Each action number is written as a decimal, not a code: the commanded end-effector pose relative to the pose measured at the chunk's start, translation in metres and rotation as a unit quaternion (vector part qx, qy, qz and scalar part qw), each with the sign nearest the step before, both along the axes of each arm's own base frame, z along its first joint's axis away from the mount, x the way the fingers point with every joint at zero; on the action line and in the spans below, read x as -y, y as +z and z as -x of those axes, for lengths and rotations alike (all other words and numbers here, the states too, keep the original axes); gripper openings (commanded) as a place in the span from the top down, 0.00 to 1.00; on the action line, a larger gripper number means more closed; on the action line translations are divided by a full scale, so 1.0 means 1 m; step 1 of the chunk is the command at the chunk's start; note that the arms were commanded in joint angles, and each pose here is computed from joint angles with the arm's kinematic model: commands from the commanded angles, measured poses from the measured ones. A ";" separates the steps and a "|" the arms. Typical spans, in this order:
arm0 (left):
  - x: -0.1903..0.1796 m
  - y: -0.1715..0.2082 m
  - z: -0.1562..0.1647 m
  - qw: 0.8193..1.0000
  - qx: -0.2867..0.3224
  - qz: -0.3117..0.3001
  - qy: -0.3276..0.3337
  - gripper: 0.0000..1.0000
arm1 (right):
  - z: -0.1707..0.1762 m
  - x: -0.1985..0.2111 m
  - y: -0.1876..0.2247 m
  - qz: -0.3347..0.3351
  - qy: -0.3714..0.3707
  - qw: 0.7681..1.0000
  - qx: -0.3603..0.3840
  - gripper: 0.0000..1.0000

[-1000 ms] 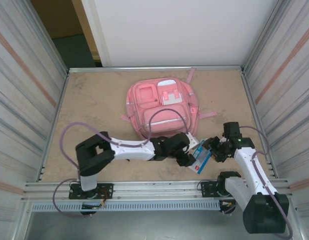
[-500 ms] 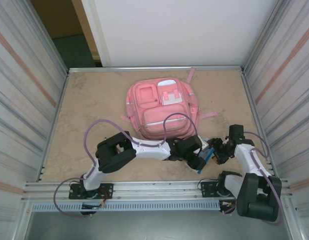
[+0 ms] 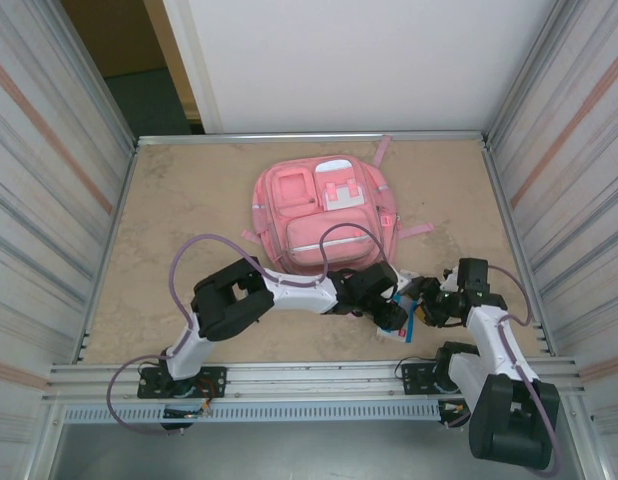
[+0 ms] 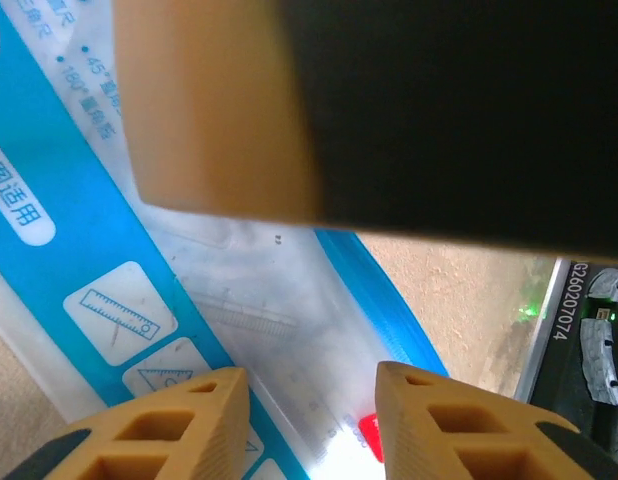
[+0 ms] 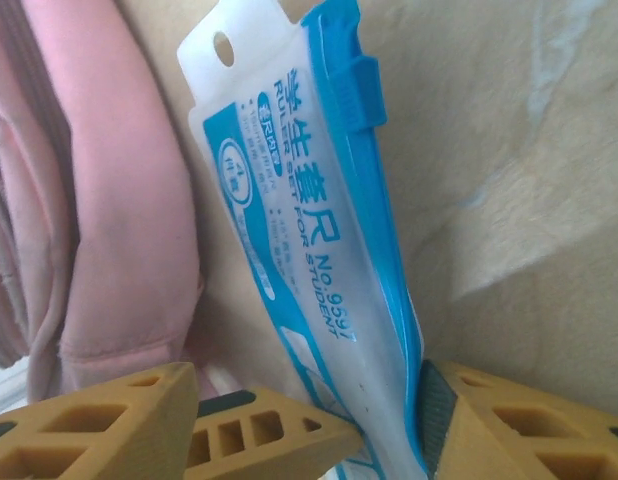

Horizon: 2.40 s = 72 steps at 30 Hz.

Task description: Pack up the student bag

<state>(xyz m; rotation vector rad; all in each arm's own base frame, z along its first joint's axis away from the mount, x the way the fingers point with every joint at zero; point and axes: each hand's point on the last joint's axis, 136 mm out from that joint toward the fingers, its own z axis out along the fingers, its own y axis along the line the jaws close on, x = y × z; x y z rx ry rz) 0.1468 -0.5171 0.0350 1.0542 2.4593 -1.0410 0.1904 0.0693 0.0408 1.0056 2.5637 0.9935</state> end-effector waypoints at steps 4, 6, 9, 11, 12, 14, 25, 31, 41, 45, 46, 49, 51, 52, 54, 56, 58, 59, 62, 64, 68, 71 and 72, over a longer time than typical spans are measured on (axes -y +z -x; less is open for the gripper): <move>-0.025 -0.021 0.000 0.999 -0.025 -0.028 0.009 0.64 | 0.004 -0.023 0.009 -0.041 0.048 0.998 0.014 0.48; -0.030 -0.025 -0.005 0.999 -0.024 -0.033 0.015 0.65 | 0.006 -0.024 0.007 -0.031 0.055 0.998 0.011 0.52; -0.030 -0.009 -0.012 1.000 -0.017 -0.018 0.015 0.65 | 0.007 -0.024 0.005 -0.013 0.060 0.998 0.009 0.65; -0.030 -0.006 -0.013 1.000 -0.012 -0.012 0.010 0.65 | 0.007 -0.022 0.003 -0.002 0.058 0.998 0.005 0.70; -0.029 -0.004 -0.013 1.000 -0.010 -0.007 0.007 0.65 | 0.009 -0.018 0.001 0.012 0.053 0.999 -0.002 0.71; -0.025 0.004 -0.011 1.000 -0.012 0.011 0.001 0.65 | 0.012 -0.006 -0.007 0.061 0.033 0.997 -0.021 0.77; -0.018 0.124 0.011 0.980 0.130 0.146 -0.044 0.60 | 0.013 0.005 0.020 0.112 0.009 0.994 -0.006 1.00; -0.054 0.200 0.008 0.955 0.246 0.162 -0.043 0.49 | 0.000 0.010 0.067 0.119 -0.016 0.992 0.037 1.00; -0.161 0.164 -0.075 0.942 0.336 -0.008 -0.018 0.32 | -0.030 -0.015 0.139 0.058 0.022 0.992 0.111 1.00; -0.165 0.136 -0.073 0.915 0.390 -0.030 -0.097 0.26 | -0.042 -0.025 0.147 0.035 0.042 0.992 0.111 1.00; -0.166 0.132 -0.077 0.908 0.405 -0.039 -0.101 0.25 | -0.045 -0.028 0.146 0.028 0.044 0.992 0.111 1.00; -0.177 0.118 -0.104 0.897 0.424 -0.087 -0.087 0.25 | -0.054 -0.032 0.144 0.021 0.050 0.992 0.116 1.00; -0.186 0.104 -0.122 0.898 0.416 -0.121 -0.072 0.26 | -0.057 -0.030 0.139 0.043 0.056 0.991 0.110 1.00; -0.191 0.096 -0.132 0.897 0.414 -0.141 -0.061 0.26 | -0.057 -0.028 0.137 0.055 0.059 0.991 0.107 1.00; -0.197 0.081 -0.145 0.891 0.416 -0.176 -0.053 0.27 | -0.060 -0.028 0.135 0.068 0.066 0.990 0.106 1.00; -0.195 0.060 -0.147 0.884 0.412 -0.204 -0.083 0.27 | -0.062 -0.029 0.135 0.068 0.072 0.989 0.106 1.00; -0.194 0.046 -0.151 0.883 0.400 -0.226 -0.091 0.27 | -0.062 -0.029 0.133 0.069 0.072 0.990 0.104 1.00; -0.193 0.043 -0.153 0.885 0.395 -0.230 -0.091 0.30 | -0.061 -0.028 0.132 0.073 0.069 0.990 0.102 1.00; -0.182 0.047 -0.150 0.896 0.381 -0.207 -0.093 0.55 | -0.059 -0.026 0.134 0.096 0.065 0.987 0.113 1.00; -0.174 0.061 -0.148 0.904 0.380 -0.178 -0.086 0.65 | -0.054 -0.025 0.138 0.112 0.067 0.984 0.123 1.00; -0.159 0.091 -0.135 0.924 0.353 -0.105 -0.101 0.93 | -0.048 -0.021 0.140 0.124 0.062 0.981 0.133 1.00; -0.152 0.109 -0.130 0.940 0.316 -0.061 -0.111 0.97 | -0.043 -0.028 0.137 0.102 0.068 0.985 0.121 1.00; -0.152 0.115 -0.129 0.944 0.307 -0.053 -0.110 0.96 | -0.041 -0.031 0.137 0.090 0.070 0.987 0.115 1.00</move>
